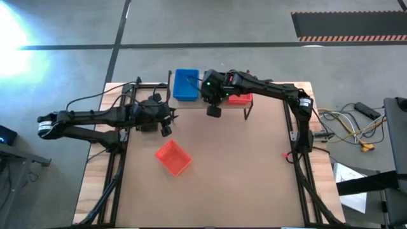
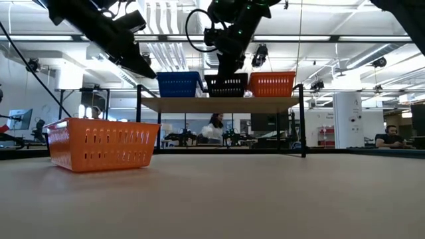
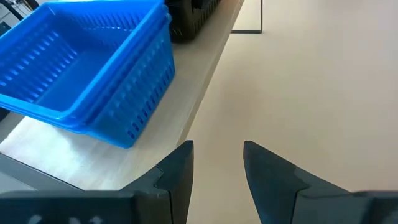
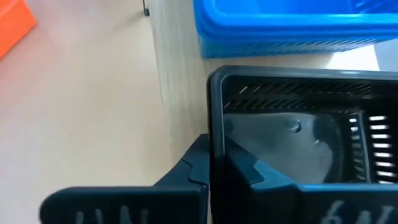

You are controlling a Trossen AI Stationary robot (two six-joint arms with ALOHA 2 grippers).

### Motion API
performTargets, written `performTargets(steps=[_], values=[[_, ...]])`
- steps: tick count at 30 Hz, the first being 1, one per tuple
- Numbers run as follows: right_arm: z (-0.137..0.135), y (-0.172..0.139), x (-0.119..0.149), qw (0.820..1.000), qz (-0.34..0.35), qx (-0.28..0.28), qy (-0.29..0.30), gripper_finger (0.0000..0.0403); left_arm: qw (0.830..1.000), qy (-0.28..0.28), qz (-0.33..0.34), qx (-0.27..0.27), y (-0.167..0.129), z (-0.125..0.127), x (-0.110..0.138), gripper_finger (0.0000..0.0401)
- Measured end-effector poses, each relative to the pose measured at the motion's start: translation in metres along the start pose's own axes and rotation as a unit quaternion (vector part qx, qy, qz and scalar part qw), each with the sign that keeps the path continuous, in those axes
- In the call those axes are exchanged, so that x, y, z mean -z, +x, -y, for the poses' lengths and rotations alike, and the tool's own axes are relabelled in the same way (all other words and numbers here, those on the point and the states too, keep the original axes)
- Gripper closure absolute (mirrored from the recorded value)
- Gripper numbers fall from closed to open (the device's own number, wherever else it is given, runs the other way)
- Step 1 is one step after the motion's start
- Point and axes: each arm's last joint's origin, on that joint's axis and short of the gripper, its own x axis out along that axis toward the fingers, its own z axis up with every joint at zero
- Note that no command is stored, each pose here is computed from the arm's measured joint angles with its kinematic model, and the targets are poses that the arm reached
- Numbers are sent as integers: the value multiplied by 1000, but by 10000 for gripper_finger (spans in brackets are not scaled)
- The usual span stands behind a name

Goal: Stack baskets on shelf by color
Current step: Adjust the stacked black bins on the shelf, then stack the orange bin on top of the orange bin on the shelf

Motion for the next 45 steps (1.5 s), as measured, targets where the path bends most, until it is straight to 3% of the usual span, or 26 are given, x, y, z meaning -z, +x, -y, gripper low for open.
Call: performTargets(steps=[23, 31, 36, 45], values=[[0, 5, 0, 996, 10, 3, -93, 372, 1000, -11, 1, 2, 0, 1, 0, 276], [1, 4, -1, 992, 5, 37, -117, 323, 1000, -11, 0, 2, 0, 1, 0, 276], [2, -6, -1, 992, 8, 43, -116, 290, 1000, -10, -1, 2, 0, 1, 1, 276], [-3, -43, -3, 992, 57, 33, -104, 305, 998, 16, -59, 27, -20, 7, 3, 276]])
